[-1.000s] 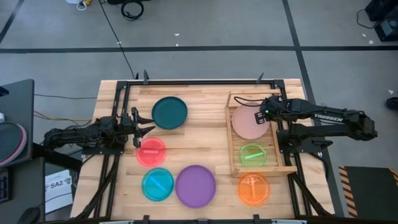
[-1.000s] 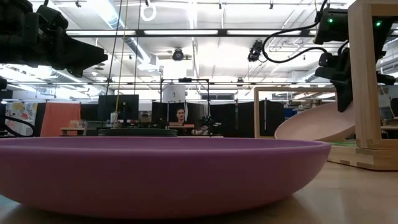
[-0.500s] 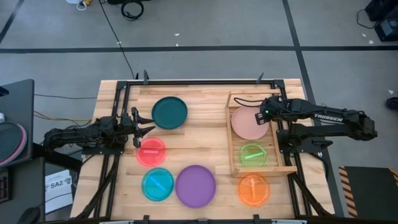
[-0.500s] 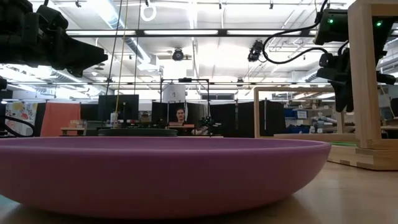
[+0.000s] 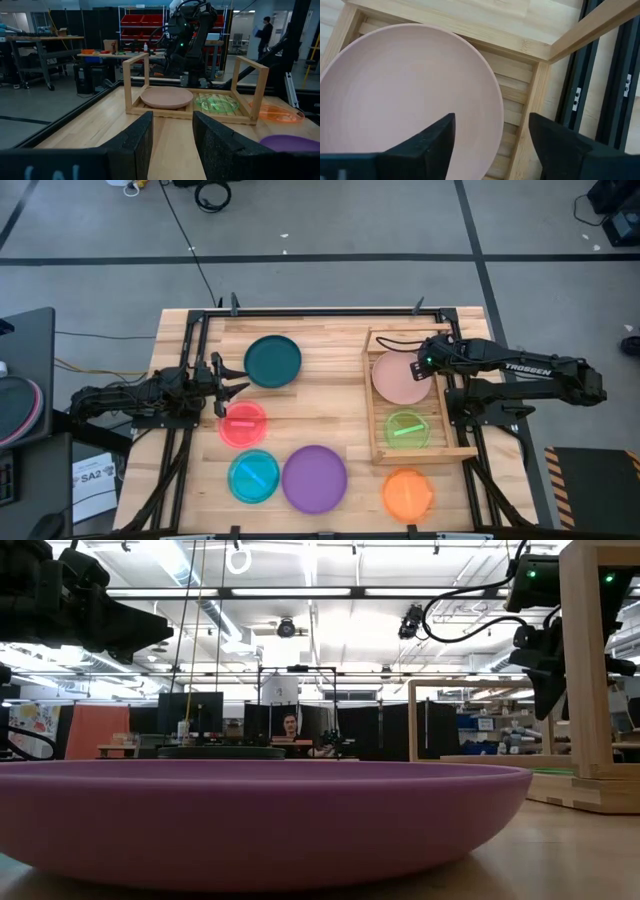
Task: Place and stack plates onto a shelf
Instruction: Stack the orange plate on top of the green plate on the shelf
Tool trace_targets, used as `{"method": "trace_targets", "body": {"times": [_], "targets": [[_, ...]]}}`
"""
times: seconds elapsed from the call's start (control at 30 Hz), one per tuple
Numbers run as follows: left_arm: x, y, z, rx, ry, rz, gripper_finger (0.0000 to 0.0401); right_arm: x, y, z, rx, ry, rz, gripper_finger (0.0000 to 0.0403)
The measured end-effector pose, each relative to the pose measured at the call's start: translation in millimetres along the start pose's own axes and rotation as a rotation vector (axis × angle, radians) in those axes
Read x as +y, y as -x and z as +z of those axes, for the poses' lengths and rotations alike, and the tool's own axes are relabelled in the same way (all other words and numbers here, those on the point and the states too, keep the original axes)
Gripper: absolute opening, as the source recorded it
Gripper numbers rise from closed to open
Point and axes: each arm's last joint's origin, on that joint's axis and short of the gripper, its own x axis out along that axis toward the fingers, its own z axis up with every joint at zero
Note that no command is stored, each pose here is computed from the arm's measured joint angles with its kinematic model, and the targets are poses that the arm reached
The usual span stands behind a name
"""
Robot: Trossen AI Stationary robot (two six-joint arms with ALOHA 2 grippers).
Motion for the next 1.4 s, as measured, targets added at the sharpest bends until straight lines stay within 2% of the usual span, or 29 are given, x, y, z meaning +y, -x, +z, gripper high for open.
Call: {"method": "trace_targets", "body": {"times": [0.4,0.63,0.87,1.03,1.2,1.4], "targets": [[0,0,0,-0.001,0.0,0.001,0.0144,1,0,0,0.001,0.076,0.009,0.0261],[0,0,0,0.0,0.0,0.0,0.0144,3,0,-1,0.057,0.153,0.081,0.0263],[0,0,0,0.0,-0.001,0.0,0.0144,6,12,7,0.031,0.169,0.121,0.0261],[0,0,0,0.0,0.0,0.001,0.0144,14,41,24,-0.04,0.175,0.223,0.0261],[0,0,0,0.0,0.0,0.001,0.0144,26,77,32,-0.095,0.215,0.395,0.0261],[0,0,0,0.0,0.0,0.0,0.0144,44,116,31,-0.167,0.239,0.639,0.0262]]}}
